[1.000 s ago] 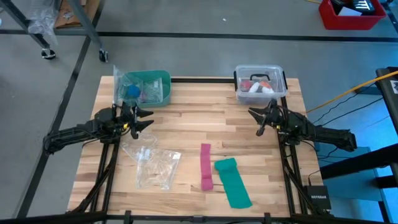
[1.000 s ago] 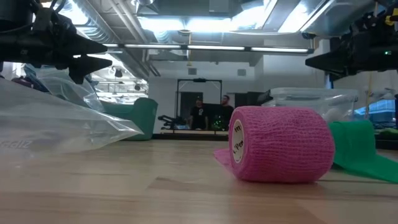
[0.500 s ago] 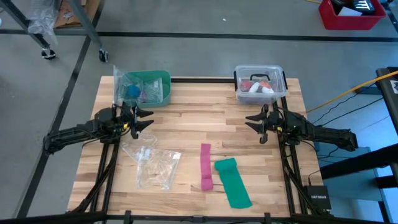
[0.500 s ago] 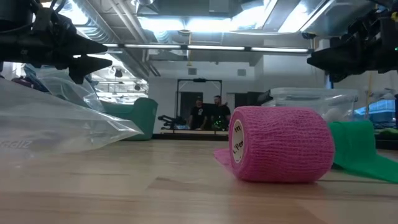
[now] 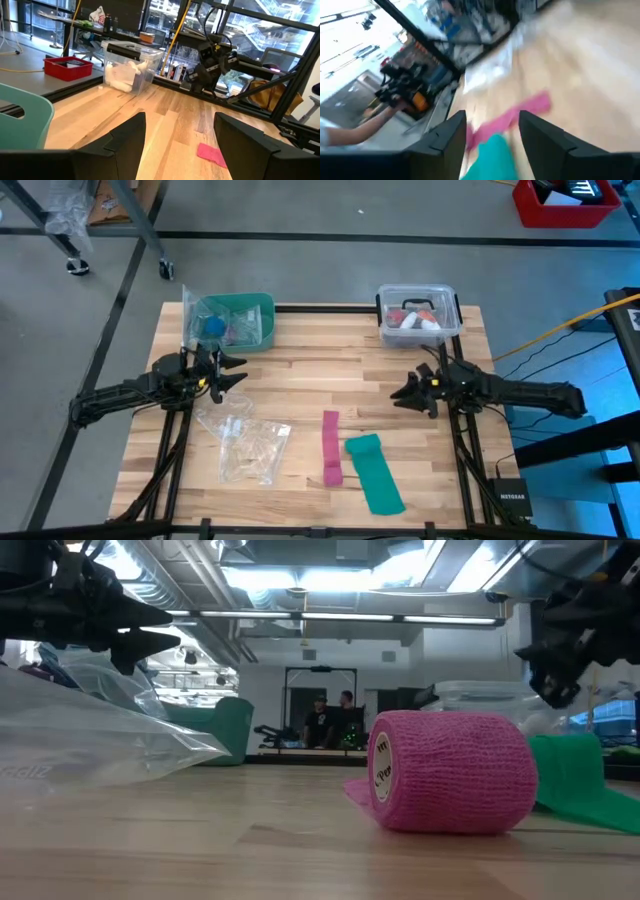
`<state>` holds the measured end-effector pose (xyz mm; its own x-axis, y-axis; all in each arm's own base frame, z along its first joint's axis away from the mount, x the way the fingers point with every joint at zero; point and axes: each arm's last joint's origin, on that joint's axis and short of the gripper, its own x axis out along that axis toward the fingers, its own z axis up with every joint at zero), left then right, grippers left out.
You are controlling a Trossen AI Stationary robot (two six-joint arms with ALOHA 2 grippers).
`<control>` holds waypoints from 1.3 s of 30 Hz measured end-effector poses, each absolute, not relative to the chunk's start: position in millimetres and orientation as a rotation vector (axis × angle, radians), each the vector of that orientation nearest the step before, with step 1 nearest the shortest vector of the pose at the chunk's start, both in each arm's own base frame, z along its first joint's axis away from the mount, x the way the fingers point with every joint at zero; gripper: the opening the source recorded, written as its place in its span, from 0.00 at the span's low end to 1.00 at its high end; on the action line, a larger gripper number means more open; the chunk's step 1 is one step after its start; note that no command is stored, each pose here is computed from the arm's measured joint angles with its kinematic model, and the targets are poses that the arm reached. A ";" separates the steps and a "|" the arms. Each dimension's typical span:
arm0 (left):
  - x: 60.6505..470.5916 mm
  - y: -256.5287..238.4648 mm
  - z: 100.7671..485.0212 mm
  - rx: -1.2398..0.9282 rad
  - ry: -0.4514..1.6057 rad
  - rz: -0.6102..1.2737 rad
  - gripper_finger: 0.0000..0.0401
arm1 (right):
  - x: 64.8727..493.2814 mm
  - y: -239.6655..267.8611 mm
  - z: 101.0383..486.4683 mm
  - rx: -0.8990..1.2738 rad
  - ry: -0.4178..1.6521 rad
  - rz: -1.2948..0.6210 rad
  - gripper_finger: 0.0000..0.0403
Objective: Roll bandage
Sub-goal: Roll the green bandage
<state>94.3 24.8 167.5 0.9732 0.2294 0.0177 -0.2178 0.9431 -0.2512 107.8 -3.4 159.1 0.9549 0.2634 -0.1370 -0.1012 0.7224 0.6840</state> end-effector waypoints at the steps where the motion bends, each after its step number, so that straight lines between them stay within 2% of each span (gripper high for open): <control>1: 94.3 24.7 167.6 -0.251 -0.047 0.228 0.56 | 109.0 -3.1 158.0 0.771 0.268 0.208 0.44; 7: 94.3 24.7 167.6 -0.250 -0.047 0.228 0.56 | 118.3 -3.3 160.1 0.869 0.380 0.201 0.41; 21: 94.3 24.7 167.5 -0.251 -0.047 0.228 0.56 | 130.1 -0.1 138.4 1.145 0.695 0.237 0.41; 32: 94.3 24.7 167.5 -0.251 -0.047 0.228 0.56 | 144.8 21.1 133.2 1.181 0.728 0.207 0.41; 39: 94.3 24.7 167.5 -0.251 -0.047 0.228 0.56 | 148.2 35.7 119.9 1.187 0.809 0.116 0.41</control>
<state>94.3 24.7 167.5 0.9732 0.2291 0.0177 -0.2174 0.9432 -0.2512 148.2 35.7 119.9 0.7201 0.4822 -0.4990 0.3228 0.4038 0.8560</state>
